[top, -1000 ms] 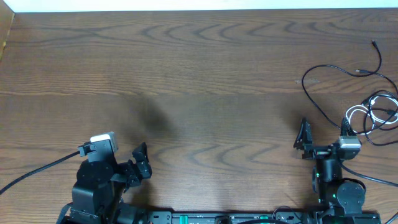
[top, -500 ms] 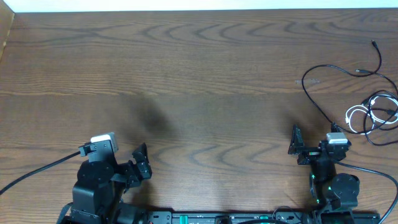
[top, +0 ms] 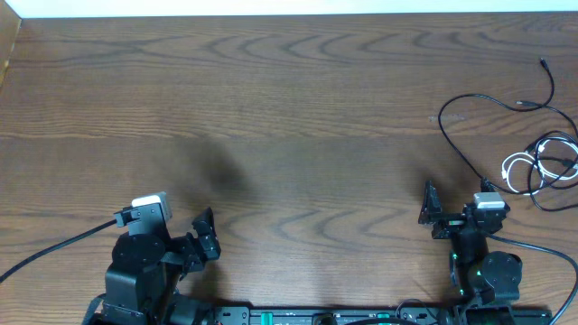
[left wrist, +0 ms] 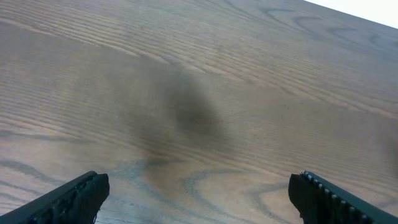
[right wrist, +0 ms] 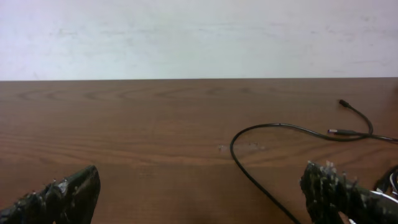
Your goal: Untangle cables
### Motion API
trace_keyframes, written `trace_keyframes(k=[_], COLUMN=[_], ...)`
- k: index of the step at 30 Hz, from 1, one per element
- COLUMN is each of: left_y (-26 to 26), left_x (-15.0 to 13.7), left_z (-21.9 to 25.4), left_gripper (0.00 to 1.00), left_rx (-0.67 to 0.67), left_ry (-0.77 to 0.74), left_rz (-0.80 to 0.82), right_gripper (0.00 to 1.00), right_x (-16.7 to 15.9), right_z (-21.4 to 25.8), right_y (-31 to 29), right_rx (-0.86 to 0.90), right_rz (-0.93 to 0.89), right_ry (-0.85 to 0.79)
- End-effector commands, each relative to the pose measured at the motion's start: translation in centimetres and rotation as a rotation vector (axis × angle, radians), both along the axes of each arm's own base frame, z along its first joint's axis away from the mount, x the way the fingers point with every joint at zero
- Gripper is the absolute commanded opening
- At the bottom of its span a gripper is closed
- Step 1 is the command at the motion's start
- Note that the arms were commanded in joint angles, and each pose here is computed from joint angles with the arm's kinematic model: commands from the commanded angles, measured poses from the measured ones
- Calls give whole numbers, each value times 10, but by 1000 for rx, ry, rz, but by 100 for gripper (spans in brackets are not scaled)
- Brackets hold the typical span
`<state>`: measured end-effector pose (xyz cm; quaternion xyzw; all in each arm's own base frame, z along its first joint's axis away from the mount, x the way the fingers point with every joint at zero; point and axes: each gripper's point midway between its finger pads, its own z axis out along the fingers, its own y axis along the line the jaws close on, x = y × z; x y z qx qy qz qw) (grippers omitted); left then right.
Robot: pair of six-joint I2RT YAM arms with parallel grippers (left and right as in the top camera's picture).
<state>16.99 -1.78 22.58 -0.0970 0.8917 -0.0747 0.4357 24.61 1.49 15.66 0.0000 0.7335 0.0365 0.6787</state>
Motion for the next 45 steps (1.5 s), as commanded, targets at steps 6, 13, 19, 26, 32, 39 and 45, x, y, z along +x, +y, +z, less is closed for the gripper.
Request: trace_keyframes(k=[6, 13, 19, 26, 32, 39, 45], left_y=[1, 1, 2, 11, 18, 29, 32], left_x=[0, 0, -3, -1, 12, 41, 72], left_z=[-1, -1, -4, -22, -42, -49, -35], left_gripper=[98, 98, 98, 98, 98, 98, 98], left_rx=[5, 5, 22, 24, 12, 2, 27], left_ry=[1, 1, 15, -10, -137, -388, -655], left_rz=[6, 6, -3, 39, 64, 122, 118], right_gripper=[99, 99, 99, 99, 99, 99, 99], right_x=[-1, -1, -1, -1, -1, -1, -1], right_z=[0, 0, 0, 0, 0, 0, 0], right_y=[3, 3, 3, 3, 3, 3, 3], right_rx=[-12, -12, -12, -12, -12, -12, -12], right_rz=[17, 17, 17, 17, 17, 17, 17], right_ry=[-2, -2, -2, -2, -2, -2, -2])
